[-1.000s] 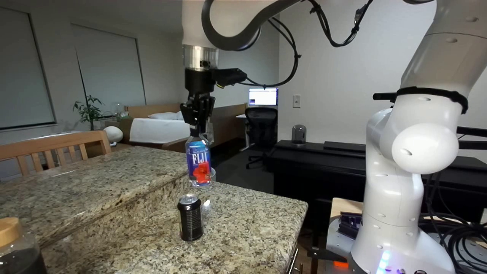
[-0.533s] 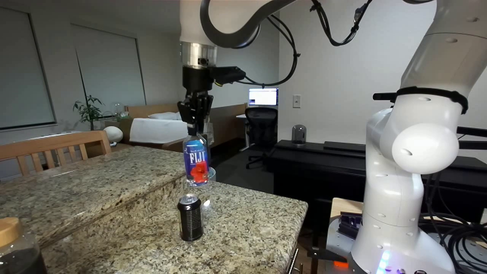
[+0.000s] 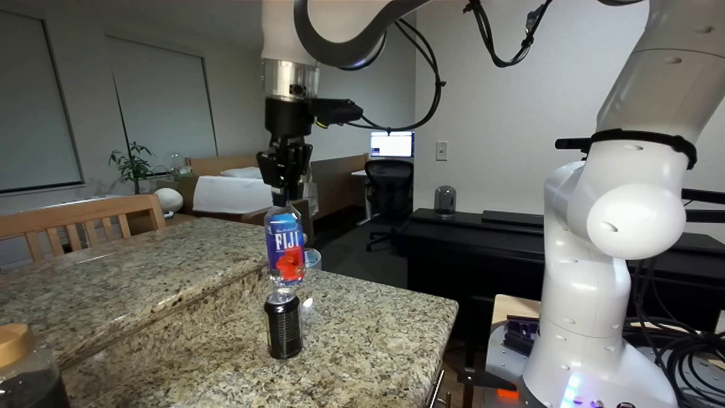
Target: Put the blue bottle on the soda can
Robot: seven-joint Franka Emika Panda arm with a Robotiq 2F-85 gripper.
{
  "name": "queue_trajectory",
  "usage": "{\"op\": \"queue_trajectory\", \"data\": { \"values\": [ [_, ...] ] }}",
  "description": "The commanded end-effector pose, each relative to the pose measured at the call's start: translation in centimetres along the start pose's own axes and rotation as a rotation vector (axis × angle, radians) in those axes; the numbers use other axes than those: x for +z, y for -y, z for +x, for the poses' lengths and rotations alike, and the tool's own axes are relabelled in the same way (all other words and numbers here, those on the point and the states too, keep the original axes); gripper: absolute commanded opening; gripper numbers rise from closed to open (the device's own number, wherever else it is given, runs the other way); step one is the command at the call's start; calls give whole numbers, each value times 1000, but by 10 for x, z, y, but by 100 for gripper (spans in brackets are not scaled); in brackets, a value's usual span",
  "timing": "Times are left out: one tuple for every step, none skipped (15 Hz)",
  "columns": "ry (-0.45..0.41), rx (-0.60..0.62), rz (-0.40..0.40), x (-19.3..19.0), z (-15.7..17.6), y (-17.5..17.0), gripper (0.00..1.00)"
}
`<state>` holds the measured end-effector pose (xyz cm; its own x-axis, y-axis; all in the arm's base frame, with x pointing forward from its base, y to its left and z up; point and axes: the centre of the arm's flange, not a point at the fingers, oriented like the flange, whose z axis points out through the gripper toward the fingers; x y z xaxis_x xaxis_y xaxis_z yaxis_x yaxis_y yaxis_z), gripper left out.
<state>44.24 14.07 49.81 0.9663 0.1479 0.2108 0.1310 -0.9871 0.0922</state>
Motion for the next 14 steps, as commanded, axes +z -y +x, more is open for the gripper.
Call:
{"op": "queue_trajectory", "data": {
  "values": [
    [-13,-18,30,-6,1,7,15],
    [-10,-23,33,-4,1,9,15],
    [-10,-26,32,-2,1,10,15],
    [-12,-33,35,0,1,11,15],
    [-10,-36,39,1,2,12,15],
    [-7,-39,42,3,3,13,15],
    [-6,-41,44,4,3,15,15],
    [-5,-45,50,6,4,16,15],
    [-3,-48,54,7,4,18,15],
    [0,-50,58,8,5,19,15],
    [2,-52,60,9,5,20,15],
    [2,-52,60,10,5,21,15],
    [2,-52,61,11,5,22,15],
    [2,-53,61,12,4,22,15]
  ]
}}
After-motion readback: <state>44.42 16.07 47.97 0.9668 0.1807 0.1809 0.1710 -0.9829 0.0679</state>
